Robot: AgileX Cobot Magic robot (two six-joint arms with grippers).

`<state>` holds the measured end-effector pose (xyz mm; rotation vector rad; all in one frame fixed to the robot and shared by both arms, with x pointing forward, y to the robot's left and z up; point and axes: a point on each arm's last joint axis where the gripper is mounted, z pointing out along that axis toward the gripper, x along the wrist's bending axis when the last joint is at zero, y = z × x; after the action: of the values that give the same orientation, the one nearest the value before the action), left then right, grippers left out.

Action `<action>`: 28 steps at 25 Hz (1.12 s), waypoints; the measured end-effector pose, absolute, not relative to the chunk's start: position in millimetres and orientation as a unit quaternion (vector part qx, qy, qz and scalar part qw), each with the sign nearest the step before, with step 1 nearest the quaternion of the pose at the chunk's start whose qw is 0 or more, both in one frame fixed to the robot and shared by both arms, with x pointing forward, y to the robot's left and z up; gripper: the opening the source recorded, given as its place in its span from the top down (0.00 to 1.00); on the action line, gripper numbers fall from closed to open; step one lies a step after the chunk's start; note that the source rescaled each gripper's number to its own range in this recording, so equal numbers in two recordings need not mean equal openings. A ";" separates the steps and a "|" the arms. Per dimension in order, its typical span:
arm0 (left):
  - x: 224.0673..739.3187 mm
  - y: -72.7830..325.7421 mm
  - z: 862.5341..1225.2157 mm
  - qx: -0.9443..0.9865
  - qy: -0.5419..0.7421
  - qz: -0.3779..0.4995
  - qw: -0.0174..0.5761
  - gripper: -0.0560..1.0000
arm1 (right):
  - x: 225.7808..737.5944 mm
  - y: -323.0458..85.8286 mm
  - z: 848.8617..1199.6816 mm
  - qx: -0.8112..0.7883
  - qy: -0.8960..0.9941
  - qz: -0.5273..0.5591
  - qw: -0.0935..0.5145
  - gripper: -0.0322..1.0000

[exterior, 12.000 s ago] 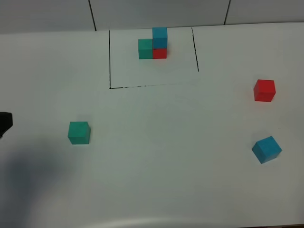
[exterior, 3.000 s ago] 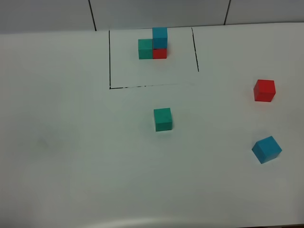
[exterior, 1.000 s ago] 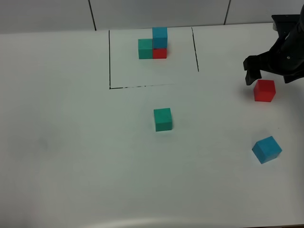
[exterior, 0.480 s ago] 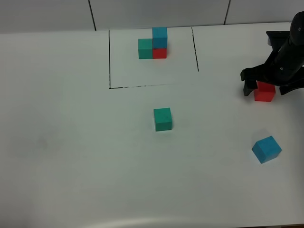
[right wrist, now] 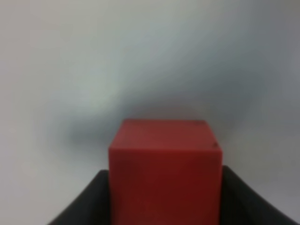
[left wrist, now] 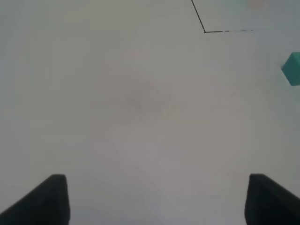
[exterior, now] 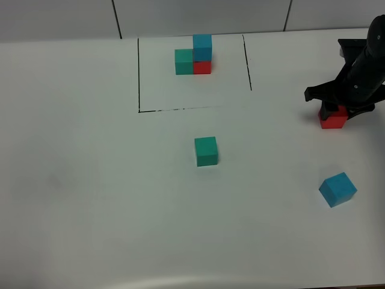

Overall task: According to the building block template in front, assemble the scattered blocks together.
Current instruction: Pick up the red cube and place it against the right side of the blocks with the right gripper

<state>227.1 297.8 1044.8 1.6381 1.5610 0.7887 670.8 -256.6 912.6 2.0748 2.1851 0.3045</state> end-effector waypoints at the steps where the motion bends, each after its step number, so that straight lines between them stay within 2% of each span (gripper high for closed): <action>1: 227.1 297.8 1044.8 0.637 0.607 0.307 0.364 0.23 | 670.0 -256.6 913.8 0.679 0.725 0.098 0.055 0.95; 4: 227.1 297.8 1044.8 0.637 0.607 0.307 0.364 0.23 | 663.3 -252.8 924.5 0.628 0.772 0.080 0.050 0.95; 7: 227.1 297.8 1044.8 0.637 0.607 0.307 0.364 0.23 | 651.2 -234.5 942.8 0.504 0.860 0.059 0.043 0.95; 13: 227.1 297.8 1044.8 0.637 0.607 0.307 0.364 0.23 | 618.9 -166.6 951.0 0.229 0.973 0.022 -0.006 0.95; 19: 227.1 297.8 1044.8 0.637 0.607 0.307 0.364 0.23 | 602.8 -116.9 951.1 0.069 0.997 0.016 0.028 0.95; 24: 227.1 297.8 1044.8 0.637 0.607 0.307 0.364 0.23 | 595.7 -94.6 951.5 -0.042 0.998 0.032 0.047 0.95; 28: 227.1 297.8 1044.8 0.637 0.607 0.307 0.364 0.23 | 594.5 -81.8 946.2 -0.070 0.995 0.044 0.062 0.95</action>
<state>227.1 297.8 1044.8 1.6381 1.5610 0.7887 594.5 -81.8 946.2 -0.2120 3.0067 0.1329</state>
